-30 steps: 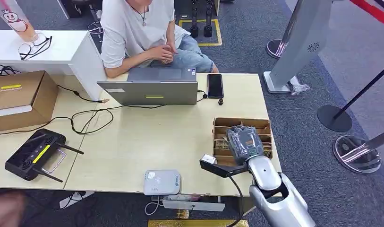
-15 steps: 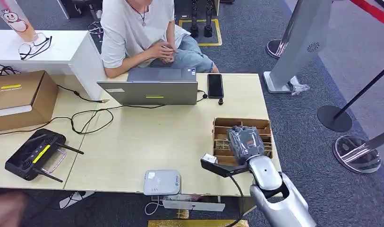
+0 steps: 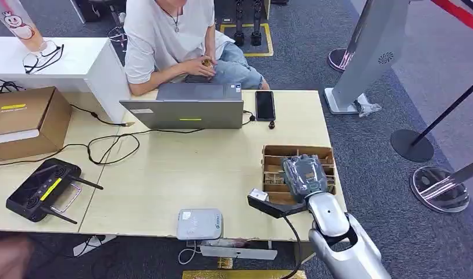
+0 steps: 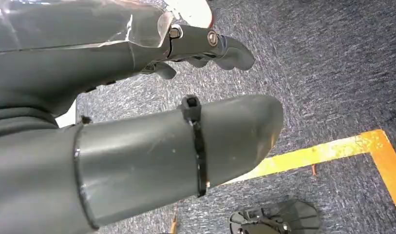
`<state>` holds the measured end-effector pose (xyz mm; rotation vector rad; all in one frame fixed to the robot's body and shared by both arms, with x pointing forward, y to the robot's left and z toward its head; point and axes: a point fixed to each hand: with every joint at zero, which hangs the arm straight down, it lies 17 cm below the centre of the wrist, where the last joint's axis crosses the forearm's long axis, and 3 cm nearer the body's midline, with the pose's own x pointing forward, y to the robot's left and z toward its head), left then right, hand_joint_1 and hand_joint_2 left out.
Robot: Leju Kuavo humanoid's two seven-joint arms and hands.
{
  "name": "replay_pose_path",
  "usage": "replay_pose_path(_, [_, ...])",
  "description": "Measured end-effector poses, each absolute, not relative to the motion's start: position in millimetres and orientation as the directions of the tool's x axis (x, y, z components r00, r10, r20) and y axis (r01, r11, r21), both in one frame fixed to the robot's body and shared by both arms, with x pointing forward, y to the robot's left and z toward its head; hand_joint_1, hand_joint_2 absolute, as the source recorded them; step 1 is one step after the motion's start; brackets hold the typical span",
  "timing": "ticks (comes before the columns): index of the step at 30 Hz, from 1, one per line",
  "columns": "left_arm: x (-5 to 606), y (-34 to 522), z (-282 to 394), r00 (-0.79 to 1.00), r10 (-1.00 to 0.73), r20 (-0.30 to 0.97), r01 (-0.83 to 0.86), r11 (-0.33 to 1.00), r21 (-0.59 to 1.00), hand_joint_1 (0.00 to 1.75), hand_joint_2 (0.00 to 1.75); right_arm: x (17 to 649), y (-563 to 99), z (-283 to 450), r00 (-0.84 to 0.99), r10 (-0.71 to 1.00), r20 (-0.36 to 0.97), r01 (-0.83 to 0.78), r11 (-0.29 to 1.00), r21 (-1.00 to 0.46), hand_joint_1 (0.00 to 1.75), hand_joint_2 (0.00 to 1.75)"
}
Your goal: Pass the card to the sensor for recognition and then transmit it.
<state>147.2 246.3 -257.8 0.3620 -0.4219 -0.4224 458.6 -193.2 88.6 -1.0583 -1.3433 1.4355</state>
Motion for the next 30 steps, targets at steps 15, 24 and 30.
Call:
replay_pose_path(15, [148, 246, -257, 0.824, -0.469, 0.319, 0.321, 0.849, 0.42, 0.0, 0.0, 456, -186, 133, -0.281, 0.959, -0.042, 0.121, -0.008, -0.993, 1.75, 1.75])
replay_pose_path(24, [149, 246, -257, 0.822, -0.468, 0.325, 0.317, 0.85, 0.421, 0.0, 0.0, 453, -177, 164, -0.316, 0.947, -0.052, 0.227, 0.022, -0.974, 1.75, 1.75])
replay_pose_path(30, [150, 246, -257, 0.822, -0.466, 0.328, 0.314, 0.85, 0.422, 0.0, 0.0, 450, -173, 185, -0.335, 0.941, -0.055, 0.294, 0.049, -0.955, 1.75, 1.75])
